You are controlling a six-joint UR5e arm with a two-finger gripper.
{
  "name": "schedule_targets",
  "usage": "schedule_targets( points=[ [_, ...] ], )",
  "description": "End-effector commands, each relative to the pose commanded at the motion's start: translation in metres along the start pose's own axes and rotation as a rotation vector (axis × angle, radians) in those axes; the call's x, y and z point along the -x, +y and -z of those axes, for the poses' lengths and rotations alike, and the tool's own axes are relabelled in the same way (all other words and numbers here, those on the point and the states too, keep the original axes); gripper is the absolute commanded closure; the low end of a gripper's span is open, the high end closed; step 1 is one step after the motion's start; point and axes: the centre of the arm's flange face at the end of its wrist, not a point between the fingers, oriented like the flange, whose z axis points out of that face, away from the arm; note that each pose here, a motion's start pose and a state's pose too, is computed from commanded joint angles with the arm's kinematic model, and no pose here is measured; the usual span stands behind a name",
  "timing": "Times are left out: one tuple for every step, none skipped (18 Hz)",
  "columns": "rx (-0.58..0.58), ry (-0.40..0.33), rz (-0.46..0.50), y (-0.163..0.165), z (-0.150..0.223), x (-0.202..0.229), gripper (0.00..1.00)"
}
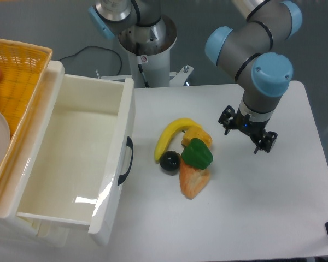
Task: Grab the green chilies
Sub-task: 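Move the open gripper over the green bell pepper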
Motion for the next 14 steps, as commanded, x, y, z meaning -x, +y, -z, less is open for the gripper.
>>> schedule_targets(
  points=[
    [0.000, 0.000, 0.000, 0.000, 0.000, 0.000, 0.00],
    [-0.004, 0.003, 0.002, 0.000, 0.000, 0.000, 0.00],
    [-0.009, 0.004, 0.002, -0.001, 0.000, 0.000, 0.00],
    [-0.006, 0.003, 0.002, -0.001, 0.000, -0.002, 0.00],
    [0.003, 0.010, 0.009, -0.001, -0.004, -0.005, 0.00],
    [0.007, 0.020, 0.008, -0.001, -0.011, -0.008, 0.00],
    [0.009, 0.028, 0.014, 0.001, -0.017, -0.011, 0.00],
    [0.014, 0.037, 0.019, 0.002, -0.023, -0.015, 0.00],
    [0.015, 0.045, 0.026, 0.004, -0.026, -0.017, 0.00],
    [0.013, 0.050, 0.030, 0.007, -0.029, -0.017, 0.00],
    [0.020, 0.059, 0.044, 0.011, -0.032, -0.019, 0.00],
    [0.021, 0.064, 0.069, 0.012, -0.034, -0.021, 0.00],
    [0.020, 0.077, 0.098, 0.019, -0.038, -0.023, 0.00],
    [0.016, 0.082, 0.122, 0.029, -0.039, -0.024, 0.00]
  ],
)
